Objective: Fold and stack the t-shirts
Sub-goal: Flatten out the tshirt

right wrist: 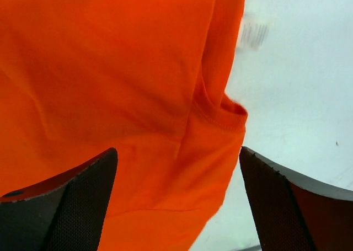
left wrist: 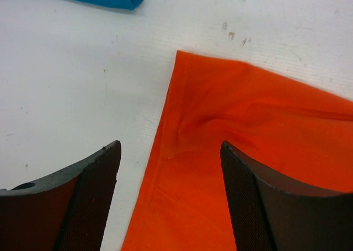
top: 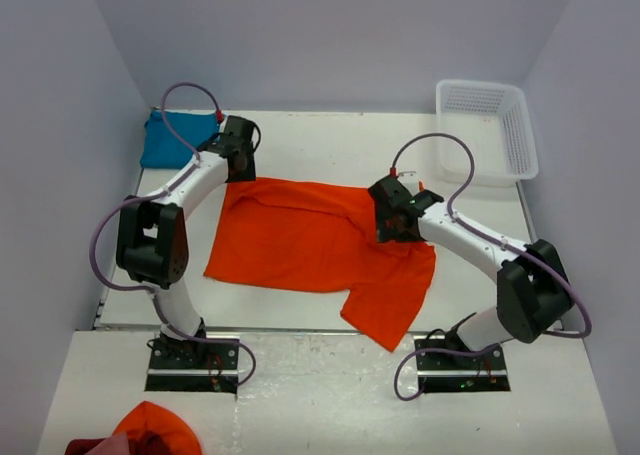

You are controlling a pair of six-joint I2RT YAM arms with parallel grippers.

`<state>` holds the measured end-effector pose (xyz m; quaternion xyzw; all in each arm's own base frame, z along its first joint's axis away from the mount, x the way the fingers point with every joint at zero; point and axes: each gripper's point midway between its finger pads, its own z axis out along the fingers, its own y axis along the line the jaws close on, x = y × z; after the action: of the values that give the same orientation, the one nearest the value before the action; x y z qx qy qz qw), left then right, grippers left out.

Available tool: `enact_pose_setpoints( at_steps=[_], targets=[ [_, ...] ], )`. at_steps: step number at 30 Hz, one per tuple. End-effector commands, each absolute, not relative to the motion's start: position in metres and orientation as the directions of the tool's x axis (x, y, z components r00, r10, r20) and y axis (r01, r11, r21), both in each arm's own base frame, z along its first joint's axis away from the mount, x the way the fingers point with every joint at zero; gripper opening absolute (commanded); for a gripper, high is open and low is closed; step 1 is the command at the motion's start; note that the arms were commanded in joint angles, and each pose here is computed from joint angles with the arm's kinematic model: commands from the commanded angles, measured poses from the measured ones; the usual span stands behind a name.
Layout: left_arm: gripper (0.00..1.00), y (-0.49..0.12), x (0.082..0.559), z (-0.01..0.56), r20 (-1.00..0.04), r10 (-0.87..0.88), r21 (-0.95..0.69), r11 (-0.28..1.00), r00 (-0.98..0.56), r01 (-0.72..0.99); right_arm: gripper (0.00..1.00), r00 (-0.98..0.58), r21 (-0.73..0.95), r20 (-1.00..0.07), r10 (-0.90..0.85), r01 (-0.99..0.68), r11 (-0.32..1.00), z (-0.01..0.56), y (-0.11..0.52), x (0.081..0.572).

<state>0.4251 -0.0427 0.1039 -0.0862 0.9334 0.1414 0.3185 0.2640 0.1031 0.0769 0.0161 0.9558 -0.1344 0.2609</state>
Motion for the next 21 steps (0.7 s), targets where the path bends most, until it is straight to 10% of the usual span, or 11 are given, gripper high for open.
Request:
enact_pose_setpoints(
  at_steps=[1,6,10,21],
  targets=[
    [0.74,-0.056,0.452,0.126,-0.684,-0.074,0.139,0.963,-0.726,-0.229,0.91,-0.807,-0.132,-0.59,-0.001,0.095,0.987,0.119,0.117,0.313],
    [0.72,-0.057,0.467,0.096,-0.63,-0.086,0.127,0.969,-0.772,-0.211,0.75,-0.78,-0.068,-0.624,0.058,0.128,0.989,0.146,0.1,0.392],
    [0.4,-0.059,0.473,0.076,-0.599,-0.137,0.022,0.982,-0.789,-0.187,0.53,-0.811,-0.08,-0.581,0.072,0.145,0.986,0.127,0.086,0.42],
    [0.31,-0.056,0.477,0.06,-0.563,-0.15,-0.031,0.987,-0.813,-0.161,0.51,-0.852,-0.058,-0.511,0.116,0.169,0.984,0.092,0.061,0.441]
  ],
)
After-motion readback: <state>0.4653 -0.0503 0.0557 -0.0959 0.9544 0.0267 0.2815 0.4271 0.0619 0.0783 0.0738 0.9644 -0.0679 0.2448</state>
